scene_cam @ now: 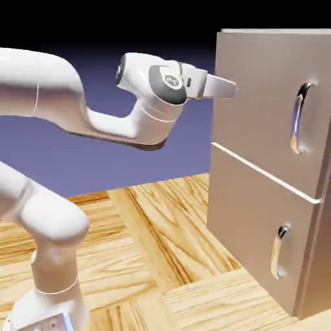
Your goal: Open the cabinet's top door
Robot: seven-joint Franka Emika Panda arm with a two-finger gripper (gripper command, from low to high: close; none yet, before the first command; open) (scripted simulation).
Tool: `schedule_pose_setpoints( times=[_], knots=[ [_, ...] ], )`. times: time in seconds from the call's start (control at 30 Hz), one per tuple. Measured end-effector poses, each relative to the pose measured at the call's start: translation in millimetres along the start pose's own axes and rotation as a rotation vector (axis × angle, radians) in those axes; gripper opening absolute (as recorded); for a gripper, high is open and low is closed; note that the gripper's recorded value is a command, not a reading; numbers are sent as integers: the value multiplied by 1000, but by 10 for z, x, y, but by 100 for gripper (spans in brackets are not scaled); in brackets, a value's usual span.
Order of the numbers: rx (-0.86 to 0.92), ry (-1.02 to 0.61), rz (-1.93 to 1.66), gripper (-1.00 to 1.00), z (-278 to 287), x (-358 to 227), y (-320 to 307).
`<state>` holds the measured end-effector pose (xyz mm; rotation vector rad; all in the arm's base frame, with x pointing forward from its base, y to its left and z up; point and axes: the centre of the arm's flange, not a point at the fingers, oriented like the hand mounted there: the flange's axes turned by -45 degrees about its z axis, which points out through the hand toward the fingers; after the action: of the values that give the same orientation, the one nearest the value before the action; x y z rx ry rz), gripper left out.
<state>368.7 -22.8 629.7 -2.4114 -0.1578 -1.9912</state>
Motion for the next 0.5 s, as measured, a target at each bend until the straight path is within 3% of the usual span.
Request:
schedule_pose_setpoints(
  times=[0.5],
  knots=[
    [-10,145,28,0,15,-125,727]
  ],
)
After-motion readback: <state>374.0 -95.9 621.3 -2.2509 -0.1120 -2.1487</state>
